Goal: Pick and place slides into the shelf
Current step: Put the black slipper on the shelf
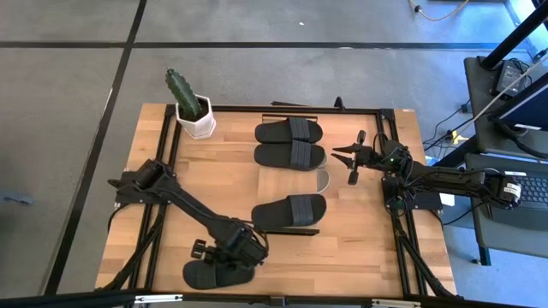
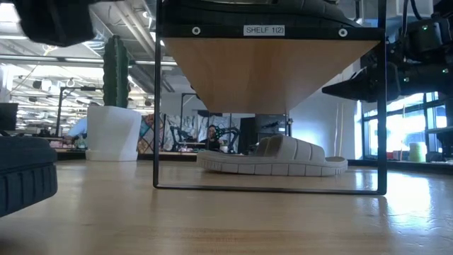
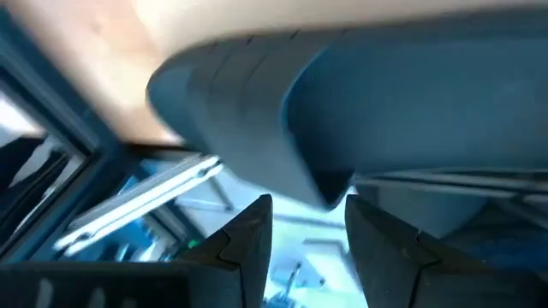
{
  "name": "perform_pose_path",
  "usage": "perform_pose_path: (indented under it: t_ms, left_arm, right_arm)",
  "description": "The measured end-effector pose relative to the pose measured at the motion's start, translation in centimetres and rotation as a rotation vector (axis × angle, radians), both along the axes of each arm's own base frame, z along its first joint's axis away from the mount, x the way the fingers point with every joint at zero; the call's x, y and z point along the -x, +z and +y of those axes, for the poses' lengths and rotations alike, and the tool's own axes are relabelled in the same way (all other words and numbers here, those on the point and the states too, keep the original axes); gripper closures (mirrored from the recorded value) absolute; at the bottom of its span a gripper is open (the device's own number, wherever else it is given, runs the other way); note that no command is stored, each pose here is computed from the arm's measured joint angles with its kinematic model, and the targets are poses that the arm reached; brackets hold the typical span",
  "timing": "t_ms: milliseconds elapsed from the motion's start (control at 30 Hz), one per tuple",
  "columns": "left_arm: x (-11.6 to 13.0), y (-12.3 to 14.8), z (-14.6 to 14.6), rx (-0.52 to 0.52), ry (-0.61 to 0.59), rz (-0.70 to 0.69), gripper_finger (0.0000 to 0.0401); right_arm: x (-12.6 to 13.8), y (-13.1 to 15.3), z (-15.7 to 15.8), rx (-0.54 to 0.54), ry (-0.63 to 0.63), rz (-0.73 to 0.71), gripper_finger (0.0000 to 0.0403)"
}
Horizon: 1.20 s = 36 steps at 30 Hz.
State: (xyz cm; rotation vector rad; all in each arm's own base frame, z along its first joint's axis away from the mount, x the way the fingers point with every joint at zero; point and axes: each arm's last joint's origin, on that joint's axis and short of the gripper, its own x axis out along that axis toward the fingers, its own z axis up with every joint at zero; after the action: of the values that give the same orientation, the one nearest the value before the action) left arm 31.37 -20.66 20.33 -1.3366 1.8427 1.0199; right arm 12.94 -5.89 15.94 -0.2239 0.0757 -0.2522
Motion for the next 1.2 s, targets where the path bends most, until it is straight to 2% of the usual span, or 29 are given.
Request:
perform_pose_path:
  t_ms: [100, 167, 300, 367, 600, 800, 1000, 1200]
  left_arm:
    - [0.3, -0.4, -0.3, 0.038, -0.003, 0.079, 0.0261]
    - [0.7, -0.5, -0.4, 0.026, -0.009, 0.112, 0.0261]
    - [0.7, -0.8, -0.5, -0.058, 0.02, 0.092, 0.0261]
    - [0.6, -0.9, -0.4, -0.066, 0.019, 0.081, 0.0261]
    - [0.5, -0.9, -0.3, -0.06, 0.032, 0.087, 0.0261]
    - [0.0, -2.1, -0.7, -0.055, 0.024, 0.082, 0.0261]
    - [-0.1, -3.5, -1.0, 0.021, -0.044, 0.136, 0.0261]
    - [-0.2, -3.9, -1.1, 0.01, -0.057, 0.127, 0.0261]
  right_arm:
    - [0.0, 0.0, 0.0, 0.0, 0.0, 0.0, 0.0323]
    - [0.0, 0.0, 0.0, 0.0, 0.0, 0.0, 0.0323]
    - [0.0, 0.0, 0.0, 0.0, 0.0, 0.0, 0.0323]
    - [0.0, 0.0, 0.0, -0.001, 0.0, 0.0, 0.0323]
    - [0.0, 0.0, 0.0, -0.001, 0.0, 0.0, 0.0323]
    - [0.0, 0.0, 0.0, -0.001, 0.0, 0.001, 0.0323]
    - [0.0, 0.0, 0.0, -0.002, 0.0, 0.0, 0.0323]
    - [0.0, 0.0, 0.0, -0.004, 0.0, 0.0, 0.0323]
